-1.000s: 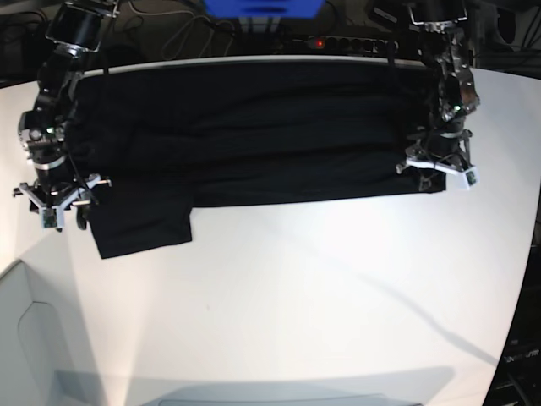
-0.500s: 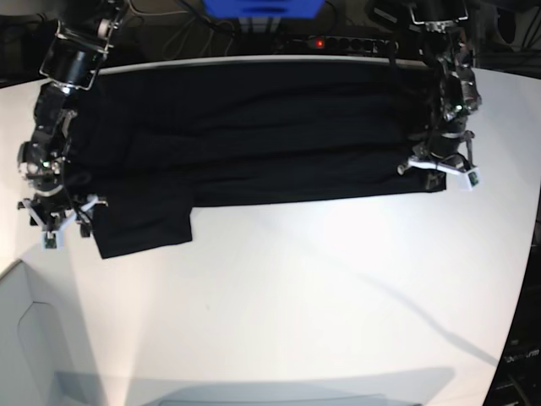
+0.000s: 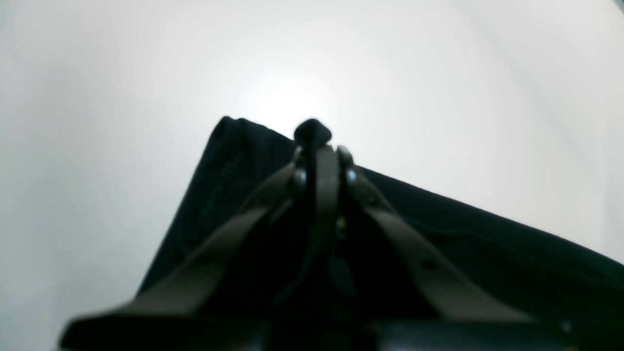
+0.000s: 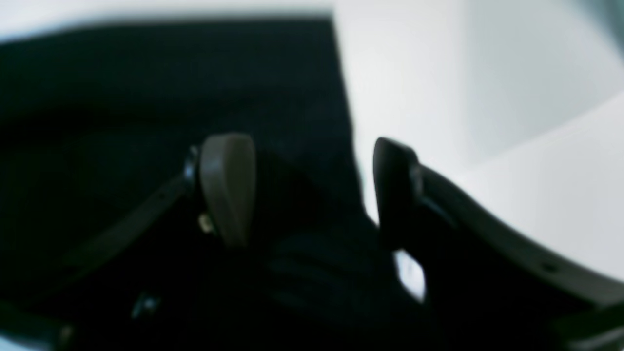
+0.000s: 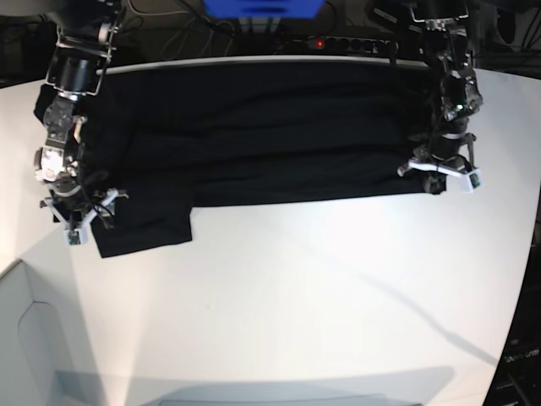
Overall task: Fold the T-shirt properly
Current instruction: 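Grip the folded edge corners and pull the right gripper along the shirt side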
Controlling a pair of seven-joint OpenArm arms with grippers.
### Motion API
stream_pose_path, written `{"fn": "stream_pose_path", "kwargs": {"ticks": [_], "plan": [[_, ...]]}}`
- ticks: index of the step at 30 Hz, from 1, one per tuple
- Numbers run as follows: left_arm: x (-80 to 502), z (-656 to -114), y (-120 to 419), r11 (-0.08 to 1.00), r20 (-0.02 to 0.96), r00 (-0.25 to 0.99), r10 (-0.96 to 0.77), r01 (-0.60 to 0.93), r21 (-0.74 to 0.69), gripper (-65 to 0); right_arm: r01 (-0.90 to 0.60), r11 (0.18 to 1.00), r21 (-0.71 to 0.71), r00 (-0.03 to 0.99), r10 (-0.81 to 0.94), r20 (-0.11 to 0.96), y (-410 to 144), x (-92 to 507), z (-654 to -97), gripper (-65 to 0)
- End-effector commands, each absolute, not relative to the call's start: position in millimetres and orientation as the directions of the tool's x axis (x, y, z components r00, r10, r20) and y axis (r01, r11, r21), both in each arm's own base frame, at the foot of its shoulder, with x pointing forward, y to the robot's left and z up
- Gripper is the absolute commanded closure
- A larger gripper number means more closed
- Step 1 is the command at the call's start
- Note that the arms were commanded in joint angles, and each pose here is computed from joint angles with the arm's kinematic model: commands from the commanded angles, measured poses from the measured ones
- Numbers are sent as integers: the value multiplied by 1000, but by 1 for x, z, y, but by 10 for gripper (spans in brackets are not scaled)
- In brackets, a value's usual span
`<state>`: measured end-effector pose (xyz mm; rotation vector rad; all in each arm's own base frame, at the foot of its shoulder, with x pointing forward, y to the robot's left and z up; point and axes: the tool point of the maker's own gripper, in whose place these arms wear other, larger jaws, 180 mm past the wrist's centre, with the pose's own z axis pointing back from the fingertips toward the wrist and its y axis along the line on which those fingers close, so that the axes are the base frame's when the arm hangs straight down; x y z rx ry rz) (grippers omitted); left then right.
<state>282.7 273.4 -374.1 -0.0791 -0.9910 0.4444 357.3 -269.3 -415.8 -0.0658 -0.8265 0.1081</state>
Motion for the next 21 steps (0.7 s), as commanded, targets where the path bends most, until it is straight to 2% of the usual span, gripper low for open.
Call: {"fn": "stream_pose_path", "kwargs": {"ticks": [1,10,12,15,19,21], "plan": [[288,-361,280,912,818,432,380,-321,-254,0,-58,990,-128,661,134,738,-280,365,-406,-391],[285,-363,280,913,818,434,377,-322,-250,0,-69,989,-131,708,141,692,-282,354,-418,-370],[285,-362,282,912,819,432,378,-325,-250,0,-97,987,-127,728,157,668,-276,353,-422,-322],[282,-359,292,903,821,418,388,-350,-249,0,-197,974,-114,733,224,642,-258,351,-425,-198],[282,-358,295,901,823,412,392,-355,-251,0,-222,969,-111,719,239,652,-255,358,-420,-26],[282,-357,297,899,824,408,393,-360,-250,0,-222,968,-114,714,241,657,-255,360,-417,0]]}}
